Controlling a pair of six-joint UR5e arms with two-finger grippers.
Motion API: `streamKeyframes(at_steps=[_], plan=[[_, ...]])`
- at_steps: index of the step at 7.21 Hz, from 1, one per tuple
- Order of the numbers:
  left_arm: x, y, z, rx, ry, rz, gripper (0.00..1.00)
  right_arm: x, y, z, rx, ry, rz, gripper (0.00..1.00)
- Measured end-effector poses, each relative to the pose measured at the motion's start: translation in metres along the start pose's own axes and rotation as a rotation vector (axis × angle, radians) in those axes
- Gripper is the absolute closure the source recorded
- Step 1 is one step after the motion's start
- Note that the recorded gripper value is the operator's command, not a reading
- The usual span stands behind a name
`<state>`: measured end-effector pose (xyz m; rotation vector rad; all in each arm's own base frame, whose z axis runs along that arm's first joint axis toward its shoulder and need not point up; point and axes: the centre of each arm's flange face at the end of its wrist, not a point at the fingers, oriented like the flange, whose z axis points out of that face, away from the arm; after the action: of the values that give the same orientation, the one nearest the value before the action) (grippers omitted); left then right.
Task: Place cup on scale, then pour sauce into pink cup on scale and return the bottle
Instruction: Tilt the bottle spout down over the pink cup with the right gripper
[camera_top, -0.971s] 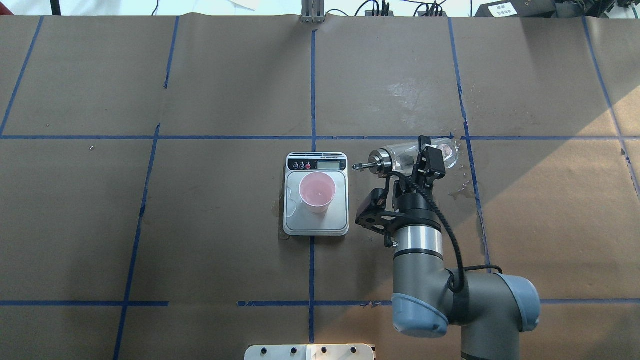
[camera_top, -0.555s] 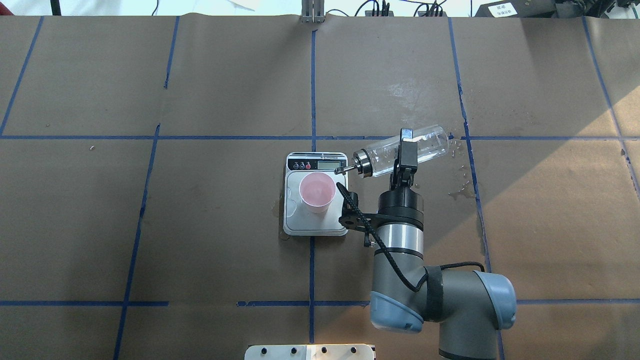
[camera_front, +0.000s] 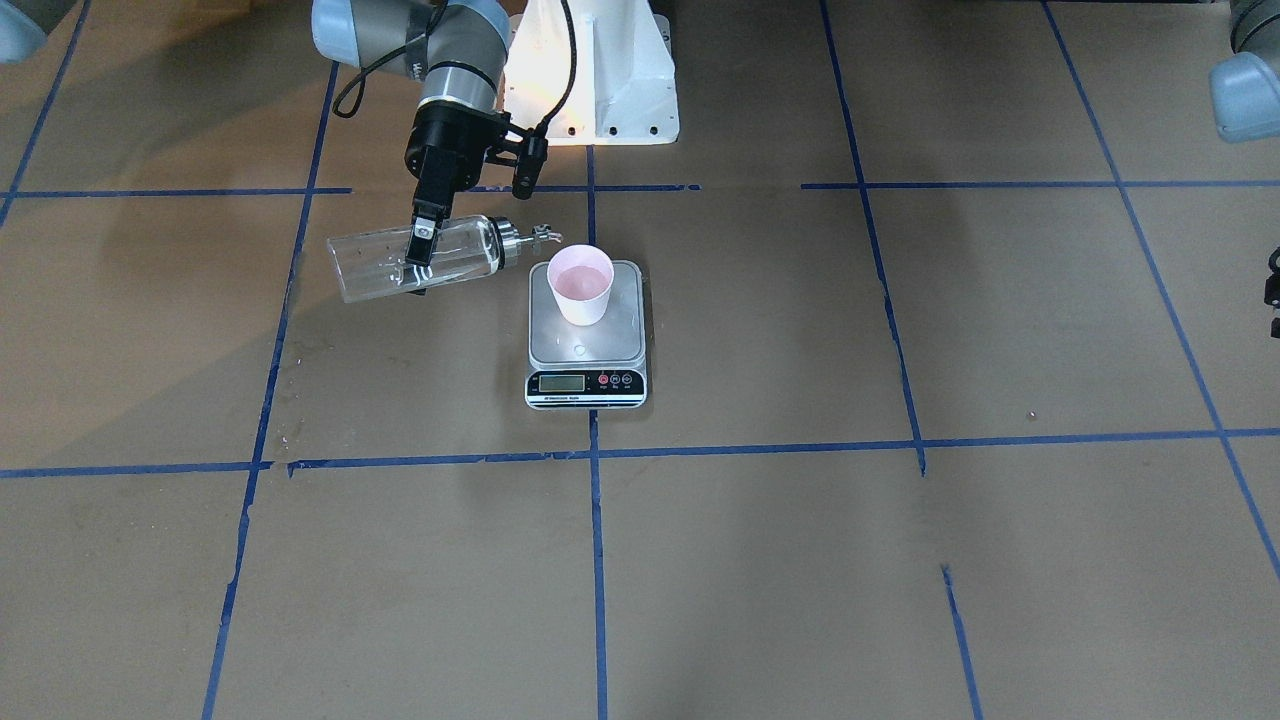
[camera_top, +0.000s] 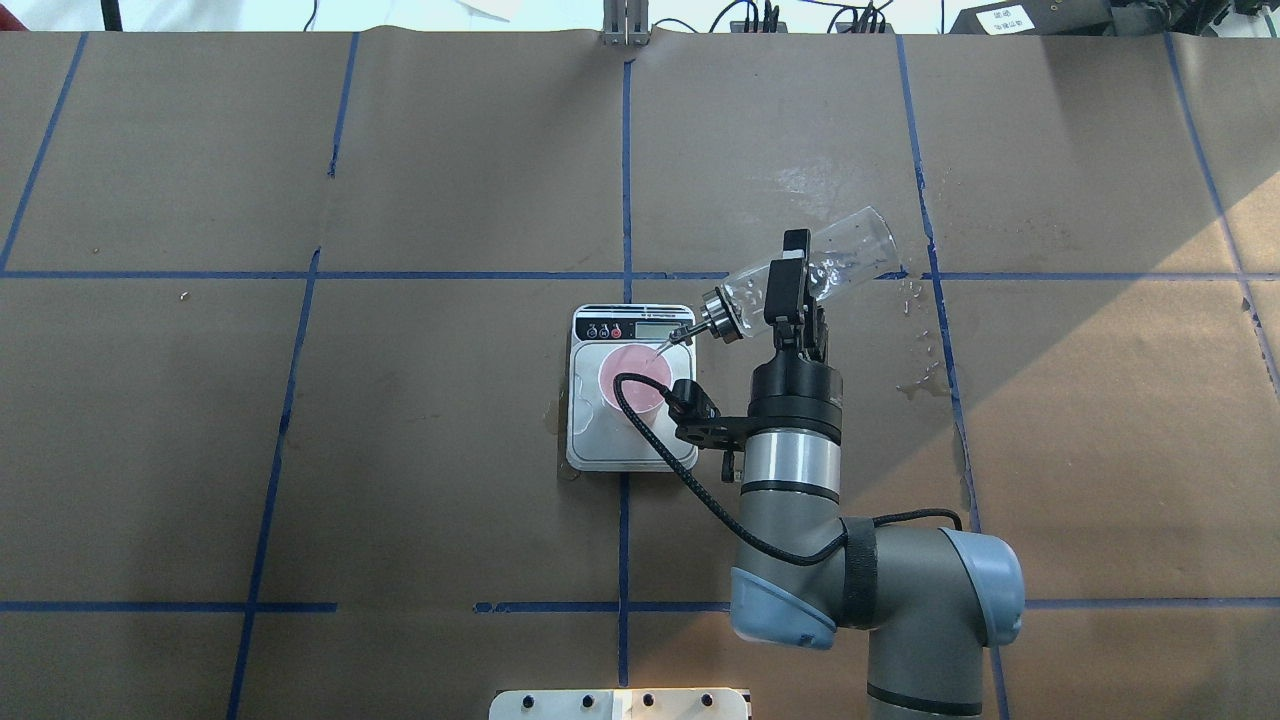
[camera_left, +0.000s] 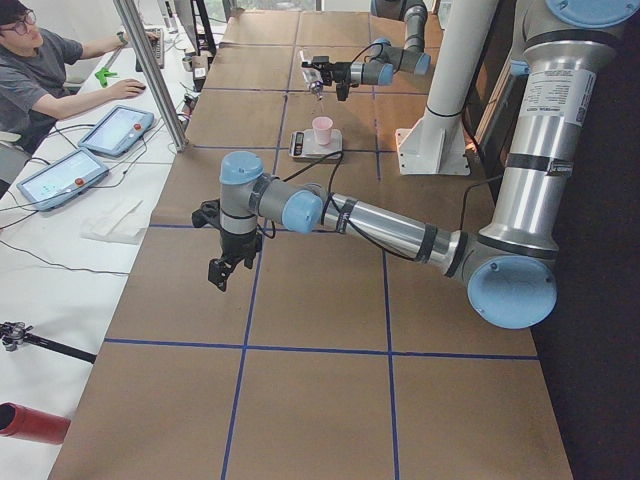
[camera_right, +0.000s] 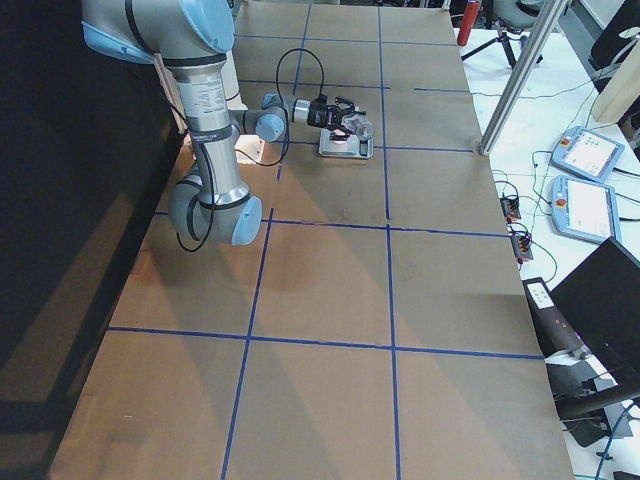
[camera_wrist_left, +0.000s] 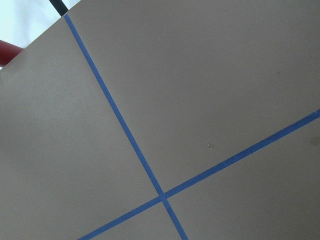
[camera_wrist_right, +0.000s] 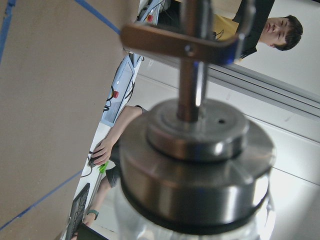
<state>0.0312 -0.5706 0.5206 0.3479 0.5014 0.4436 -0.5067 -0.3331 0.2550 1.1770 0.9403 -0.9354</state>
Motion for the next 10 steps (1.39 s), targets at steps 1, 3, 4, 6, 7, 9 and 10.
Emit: streamKeyframes(at_steps=[1,3,4,6,7,9,10], plan=[[-0.002,0.001,0.002,0.005,-0.002,0.0,0.0,0.0,0.0,0.001,-0.008,0.018,-0.065,1.0],[-0.006,0.002,0.002,0.012,-0.005,-0.003,0.0,0.003,0.001,0.004,-0.026,0.051,-0.205,1.0],[-0.007,0.002,0.001,0.013,-0.005,-0.004,0.0,0.005,0.001,0.004,-0.03,0.056,-0.244,1.0],[-0.006,0.002,0.0,0.015,-0.006,-0.003,0.0,0.009,0.0,0.004,-0.029,0.056,-0.248,1.0],[-0.006,0.001,-0.001,0.018,-0.006,-0.002,0.0,0.009,0.0,0.004,-0.025,0.052,-0.212,1.0],[-0.005,0.0,-0.003,0.022,-0.007,-0.001,0.0,-0.001,0.001,0.005,-0.009,0.023,-0.04,1.0],[-0.004,0.0,-0.004,0.024,-0.007,-0.001,0.0,-0.009,-0.001,0.005,-0.003,0.008,0.059,1.0]])
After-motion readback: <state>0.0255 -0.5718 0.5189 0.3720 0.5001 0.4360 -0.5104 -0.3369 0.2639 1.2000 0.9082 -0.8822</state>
